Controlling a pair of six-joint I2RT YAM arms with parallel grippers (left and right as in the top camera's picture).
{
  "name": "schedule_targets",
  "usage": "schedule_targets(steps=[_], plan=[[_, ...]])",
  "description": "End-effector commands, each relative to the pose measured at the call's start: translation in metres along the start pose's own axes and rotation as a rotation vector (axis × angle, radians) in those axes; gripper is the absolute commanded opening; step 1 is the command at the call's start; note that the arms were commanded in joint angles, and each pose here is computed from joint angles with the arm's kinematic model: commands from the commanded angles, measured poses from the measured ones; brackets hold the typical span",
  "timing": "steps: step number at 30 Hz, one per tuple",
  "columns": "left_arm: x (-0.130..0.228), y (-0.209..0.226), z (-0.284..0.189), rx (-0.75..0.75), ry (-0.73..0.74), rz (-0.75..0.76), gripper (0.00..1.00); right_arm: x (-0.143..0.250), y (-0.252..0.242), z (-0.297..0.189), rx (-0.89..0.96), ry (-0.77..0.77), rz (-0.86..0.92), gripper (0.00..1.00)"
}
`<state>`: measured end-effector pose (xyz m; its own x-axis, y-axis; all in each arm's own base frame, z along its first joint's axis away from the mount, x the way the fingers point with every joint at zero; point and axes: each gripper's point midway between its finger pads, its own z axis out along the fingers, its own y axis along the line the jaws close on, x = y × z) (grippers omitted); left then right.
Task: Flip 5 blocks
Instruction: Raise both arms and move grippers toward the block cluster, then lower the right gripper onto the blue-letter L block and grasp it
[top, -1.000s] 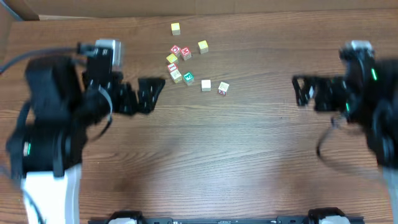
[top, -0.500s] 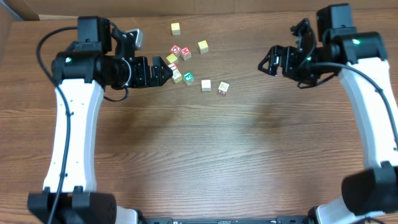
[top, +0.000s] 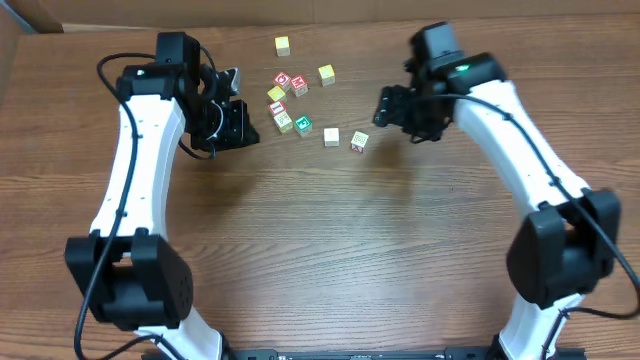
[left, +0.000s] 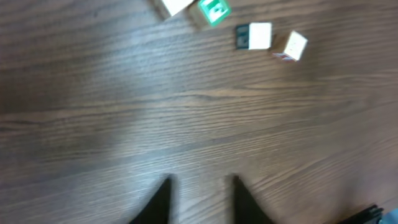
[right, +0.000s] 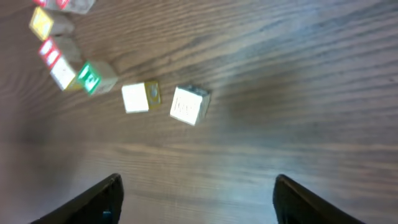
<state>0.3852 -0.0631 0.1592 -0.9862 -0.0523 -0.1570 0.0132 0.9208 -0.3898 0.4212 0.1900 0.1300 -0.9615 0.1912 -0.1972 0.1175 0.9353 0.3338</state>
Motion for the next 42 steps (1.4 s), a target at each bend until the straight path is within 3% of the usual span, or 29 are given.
schedule_targets(steps=[1, 15, 27, 31, 36, 40, 42], plan=[[-0.004, 0.010, 0.010, -0.021, 0.025, -0.009, 0.97, -0.012, 0.000, 0.017, 0.119, -0.095, 0.067, 0.83], [-0.001, 0.028, 0.041, -0.049, 0.106, -0.041, 1.00, -0.011, 0.005, 0.087, 0.134, -0.098, 0.111, 0.79], [-0.026, 0.028, 0.042, -0.045, 0.009, -0.003, 1.00, -0.001, -0.003, 0.128, 0.139, -0.069, 0.105, 0.75], [-0.026, 0.028, 0.042, -0.045, 0.009, -0.003, 1.00, 0.003, 0.000, 0.132, 0.138, -0.056, 0.098, 0.63], [-0.026, 0.028, 0.042, -0.045, 0.009, -0.003, 1.00, 0.008, 0.003, 0.132, 0.140, -0.048, 0.090, 0.41], [-0.026, 0.028, 0.042, -0.045, 0.009, -0.003, 1.00, 0.009, 0.002, 0.132, 0.146, -0.042, 0.090, 0.40], [-0.026, 0.028, 0.042, -0.045, 0.009, -0.003, 1.00, 0.009, 0.002, 0.132, 0.144, -0.044, 0.090, 0.44]])
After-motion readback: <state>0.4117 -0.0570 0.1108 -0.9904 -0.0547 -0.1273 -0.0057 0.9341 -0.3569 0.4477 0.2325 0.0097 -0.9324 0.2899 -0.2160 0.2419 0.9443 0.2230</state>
